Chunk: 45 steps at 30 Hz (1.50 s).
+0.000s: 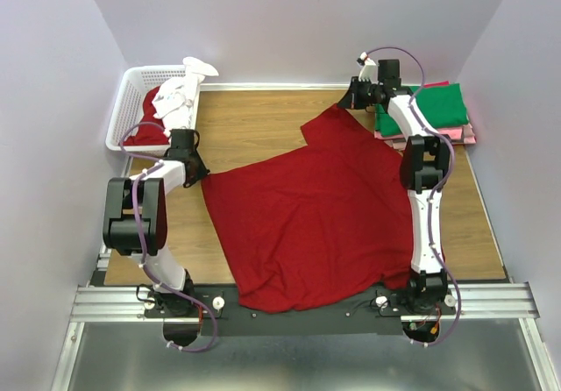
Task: Fold and stack the t-shirts
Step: Flatten the tshirt out
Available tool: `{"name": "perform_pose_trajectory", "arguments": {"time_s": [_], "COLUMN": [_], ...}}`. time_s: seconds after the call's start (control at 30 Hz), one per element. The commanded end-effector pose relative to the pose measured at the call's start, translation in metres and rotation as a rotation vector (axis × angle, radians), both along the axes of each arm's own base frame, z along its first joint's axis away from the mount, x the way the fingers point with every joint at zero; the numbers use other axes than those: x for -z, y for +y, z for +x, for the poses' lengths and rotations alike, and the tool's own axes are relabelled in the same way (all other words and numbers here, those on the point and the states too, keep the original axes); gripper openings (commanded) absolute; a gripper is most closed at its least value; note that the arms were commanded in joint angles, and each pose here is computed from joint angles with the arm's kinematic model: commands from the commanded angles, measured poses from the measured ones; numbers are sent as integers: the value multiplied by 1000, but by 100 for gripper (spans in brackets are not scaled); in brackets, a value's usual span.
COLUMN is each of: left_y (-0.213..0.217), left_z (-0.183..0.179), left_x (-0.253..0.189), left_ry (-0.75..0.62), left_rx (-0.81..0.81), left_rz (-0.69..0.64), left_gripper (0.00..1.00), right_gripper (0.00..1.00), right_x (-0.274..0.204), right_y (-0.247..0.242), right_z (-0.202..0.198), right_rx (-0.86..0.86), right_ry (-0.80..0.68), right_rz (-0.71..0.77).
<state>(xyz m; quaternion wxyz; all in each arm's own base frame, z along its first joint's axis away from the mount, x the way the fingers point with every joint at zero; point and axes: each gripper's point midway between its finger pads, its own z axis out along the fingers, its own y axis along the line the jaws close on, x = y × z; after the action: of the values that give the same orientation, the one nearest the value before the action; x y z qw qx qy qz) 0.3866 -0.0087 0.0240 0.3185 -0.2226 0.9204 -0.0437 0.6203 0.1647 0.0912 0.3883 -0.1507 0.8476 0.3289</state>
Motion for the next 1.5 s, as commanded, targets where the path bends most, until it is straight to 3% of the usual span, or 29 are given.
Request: {"name": "perform_pose_trajectory", "arguments": {"time_s": [0.0,0.2,0.47,0.8,1.1,1.2,1.47], "left_y": [-7,-10,-7,-8,-20,-20,-25], "left_z": [-23,-18,-8,-23,-85,-123,-209], "left_x": [32,7,-81,-229,-406,-470,-574], "left_ry": [144,67,-179,-593,-1052,-1212,-1494], "left_rx": [14,17,0,15,67,66,107], "left_rz": [12,18,26,7,-69,-92,-157], "left_gripper": [20,0,0,0,0,0,0], "right_gripper": [0,0,0,0,0,0,0], "right_x": [-28,-45,-93,-216,-395,-459,-583], "right_y": [6,6,1,-17,-42,-50,-71], "right_z": [-8,-14,-30,-74,-154,-198,-308], "right_rx": [-30,-36,-45,-69,16,65,209], "right_ry": [-32,-52,-138,-414,-801,-947,-1263], "right_rz": [20,19,-12,-143,-245,-246,-207]}}
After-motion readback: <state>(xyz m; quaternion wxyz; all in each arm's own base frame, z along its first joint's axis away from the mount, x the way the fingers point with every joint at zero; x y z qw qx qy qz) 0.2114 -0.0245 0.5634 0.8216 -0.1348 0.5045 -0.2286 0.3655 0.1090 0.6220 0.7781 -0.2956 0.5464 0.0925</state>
